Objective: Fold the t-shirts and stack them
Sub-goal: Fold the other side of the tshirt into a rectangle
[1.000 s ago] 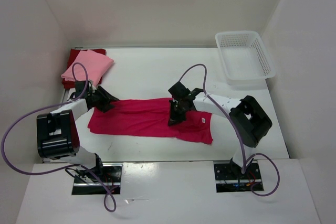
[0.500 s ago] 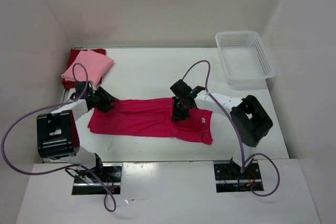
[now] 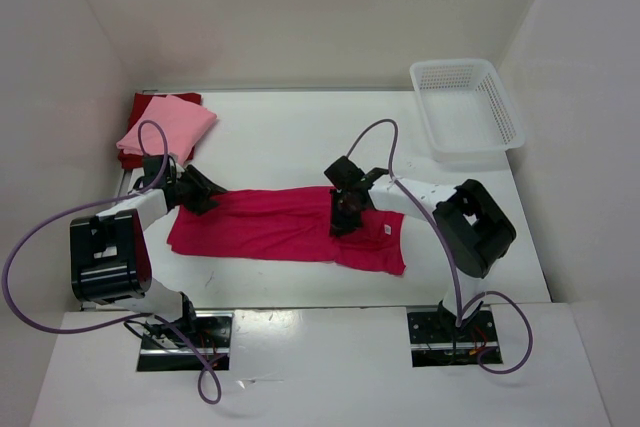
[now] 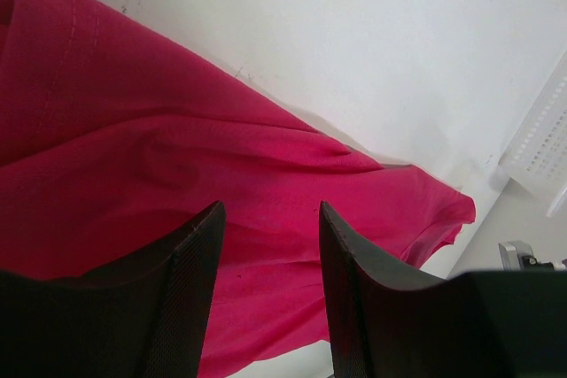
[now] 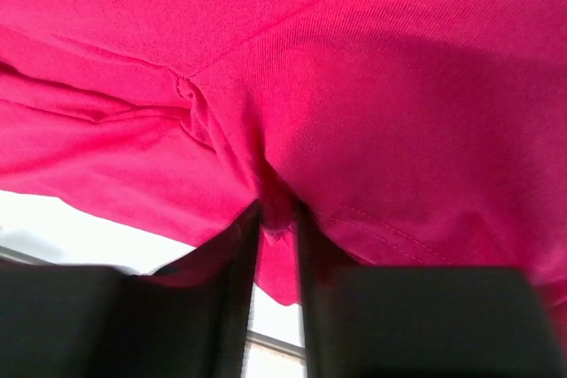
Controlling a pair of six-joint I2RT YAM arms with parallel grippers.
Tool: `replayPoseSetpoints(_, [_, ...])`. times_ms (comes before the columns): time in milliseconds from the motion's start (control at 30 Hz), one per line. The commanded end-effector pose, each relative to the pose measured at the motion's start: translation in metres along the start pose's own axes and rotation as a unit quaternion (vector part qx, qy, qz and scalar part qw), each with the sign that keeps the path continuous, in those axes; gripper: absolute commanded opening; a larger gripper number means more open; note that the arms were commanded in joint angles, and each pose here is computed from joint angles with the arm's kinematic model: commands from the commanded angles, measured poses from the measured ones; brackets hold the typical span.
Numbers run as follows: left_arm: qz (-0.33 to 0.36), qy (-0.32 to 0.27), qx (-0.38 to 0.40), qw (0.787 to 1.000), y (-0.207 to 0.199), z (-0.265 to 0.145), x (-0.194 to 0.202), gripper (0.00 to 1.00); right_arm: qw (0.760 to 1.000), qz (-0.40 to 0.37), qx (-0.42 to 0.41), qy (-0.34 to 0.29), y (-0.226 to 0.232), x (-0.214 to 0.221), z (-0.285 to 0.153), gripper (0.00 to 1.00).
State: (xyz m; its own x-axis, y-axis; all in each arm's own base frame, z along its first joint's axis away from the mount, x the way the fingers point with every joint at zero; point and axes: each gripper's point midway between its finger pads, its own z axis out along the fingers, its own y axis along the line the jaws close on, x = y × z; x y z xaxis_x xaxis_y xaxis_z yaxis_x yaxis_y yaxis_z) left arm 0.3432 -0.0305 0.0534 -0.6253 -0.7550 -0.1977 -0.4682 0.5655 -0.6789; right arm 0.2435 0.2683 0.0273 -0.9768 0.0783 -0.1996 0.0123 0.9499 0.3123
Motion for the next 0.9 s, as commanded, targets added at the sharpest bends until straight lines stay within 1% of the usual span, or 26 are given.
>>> replayPoseSetpoints(0, [0.015, -0.007, 0.02, 1.0, -0.008, -0.003, -0.003, 0.54, 1.0, -0.007, -0.024, -0.004, 0.009, -0.002, 0.002, 0.22])
replayPoseSetpoints(133, [0.013, -0.004, 0.017, 1.0, -0.005, -0.002, 0.0, 0.54, 0.999, -0.013, -0.03, -0.01, 0.015, -0.009, -0.003, 0.11])
replayPoseSetpoints(167, [0.015, -0.007, 0.02, 1.0, -0.007, -0.004, -0.001, 0.54, 0.999, -0.013, -0.032, -0.012, 0.018, -0.012, -0.005, 0.09])
replayPoseSetpoints(300, [0.017, -0.01, 0.023, 1.0, -0.008, -0.004, -0.003, 0.54, 0.999, -0.018, -0.033, -0.006, 0.024, -0.014, -0.017, 0.08])
replayPoseSetpoints(400, [0.017, -0.01, 0.023, 1.0, -0.008, -0.004, -0.003, 0.54, 0.999, -0.017, -0.042, 0.021, 0.029, -0.006, -0.025, 0.08])
replayPoseSetpoints(533, [0.013, -0.01, 0.023, 1.0, -0.008, -0.004, -0.003, 0.54, 0.996, -0.009, -0.054, 0.063, 0.03, 0.012, -0.023, 0.08])
replayPoseSetpoints(567, [0.013, -0.01, 0.023, 1.0, -0.008, -0.004, -0.003, 0.54, 0.996, -0.008, -0.057, 0.073, 0.029, 0.017, -0.023, 0.1])
replayPoseSetpoints(600, [0.013, -0.01, 0.023, 1.0, -0.008, -0.004, -0.003, 0.54, 0.994, -0.003, -0.056, 0.099, 0.025, 0.028, -0.016, 0.12])
replayPoseSetpoints(633, [0.013, -0.01, 0.023, 1.0, -0.008, -0.004, -0.003, 0.54, 0.993, -0.001, -0.071, 0.098, 0.031, 0.027, -0.015, 0.15])
replayPoseSetpoints(667, [0.013, -0.01, 0.023, 1.0, -0.008, -0.004, -0.003, 0.54, 0.991, 0.008, -0.073, 0.111, 0.029, 0.033, -0.009, 0.2])
replayPoseSetpoints(700, [0.013, -0.01, 0.023, 1.0, -0.008, -0.004, -0.003, 0.54, 0.989, 0.007, -0.088, 0.115, 0.035, 0.034, -0.01, 0.23])
replayPoseSetpoints(767, [0.013, -0.01, 0.023, 1.0, -0.008, -0.004, -0.003, 0.54, 0.989, 0.014, -0.084, 0.118, 0.032, 0.036, -0.006, 0.31])
replayPoseSetpoints(800, [0.015, -0.013, 0.025, 0.999, -0.011, -0.004, -0.006, 0.54, 0.989, 0.014, -0.084, 0.118, 0.032, 0.036, -0.006, 0.39])
replayPoseSetpoints(867, [0.013, -0.01, 0.023, 1.0, -0.01, -0.004, -0.004, 0.54, 0.991, 0.005, -0.09, 0.101, 0.038, 0.027, -0.014, 0.43])
